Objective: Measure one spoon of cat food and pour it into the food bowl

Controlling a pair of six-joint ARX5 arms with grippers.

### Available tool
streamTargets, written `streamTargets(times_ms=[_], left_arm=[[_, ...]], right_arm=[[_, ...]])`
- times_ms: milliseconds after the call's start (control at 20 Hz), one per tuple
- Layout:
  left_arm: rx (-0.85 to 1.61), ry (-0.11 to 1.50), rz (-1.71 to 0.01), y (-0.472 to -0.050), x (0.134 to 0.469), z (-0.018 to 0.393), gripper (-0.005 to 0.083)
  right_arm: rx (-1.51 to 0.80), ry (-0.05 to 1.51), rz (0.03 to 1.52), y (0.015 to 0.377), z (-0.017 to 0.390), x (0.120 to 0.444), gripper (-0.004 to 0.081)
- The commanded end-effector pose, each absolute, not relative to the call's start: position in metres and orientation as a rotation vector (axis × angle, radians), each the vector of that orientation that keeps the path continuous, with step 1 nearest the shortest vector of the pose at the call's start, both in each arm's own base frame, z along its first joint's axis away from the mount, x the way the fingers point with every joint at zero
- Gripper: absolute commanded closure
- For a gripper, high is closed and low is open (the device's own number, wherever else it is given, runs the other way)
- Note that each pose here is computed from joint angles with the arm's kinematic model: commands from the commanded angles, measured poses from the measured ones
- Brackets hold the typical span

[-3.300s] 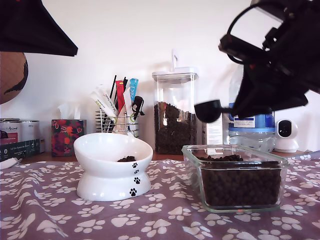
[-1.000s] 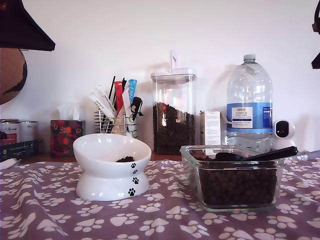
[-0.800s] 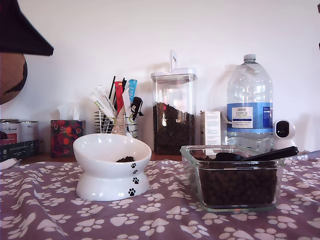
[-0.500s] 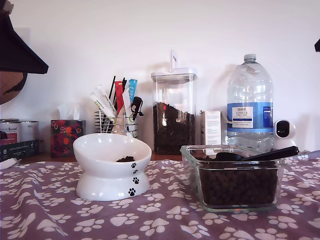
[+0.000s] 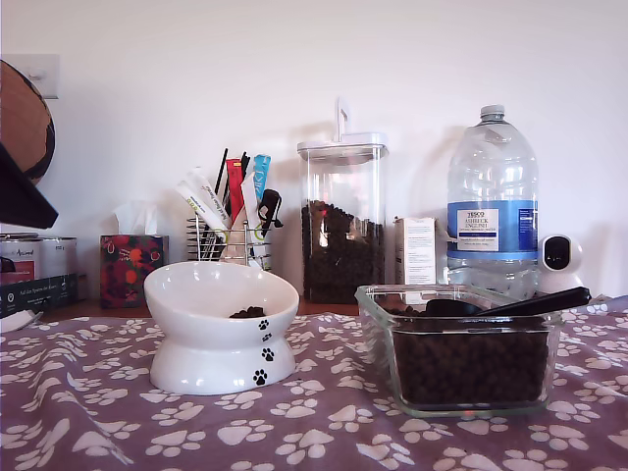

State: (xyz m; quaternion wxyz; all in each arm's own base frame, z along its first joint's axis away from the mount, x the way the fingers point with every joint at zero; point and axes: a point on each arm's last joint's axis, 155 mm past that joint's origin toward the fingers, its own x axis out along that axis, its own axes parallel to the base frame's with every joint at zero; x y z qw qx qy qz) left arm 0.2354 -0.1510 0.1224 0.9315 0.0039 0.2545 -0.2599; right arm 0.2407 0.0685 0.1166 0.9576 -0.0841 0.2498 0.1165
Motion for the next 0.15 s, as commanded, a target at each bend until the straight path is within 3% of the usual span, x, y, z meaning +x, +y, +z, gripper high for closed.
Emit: streamTargets(times_ms=[0,100], left_arm=[[0.007,0.535,-0.528,-0.1499,0.2336,0.1171,0.0793],[0.012,0.550,-0.526,-0.1490,0.2320,0.1139,0.0793]], right_arm=[[-0.177,0.538,0.234,0.0668,0.1077,0.2376,0.0780],[-0.184,0.564,0.233,0.0653,0.1021,0.2343,0.0780]])
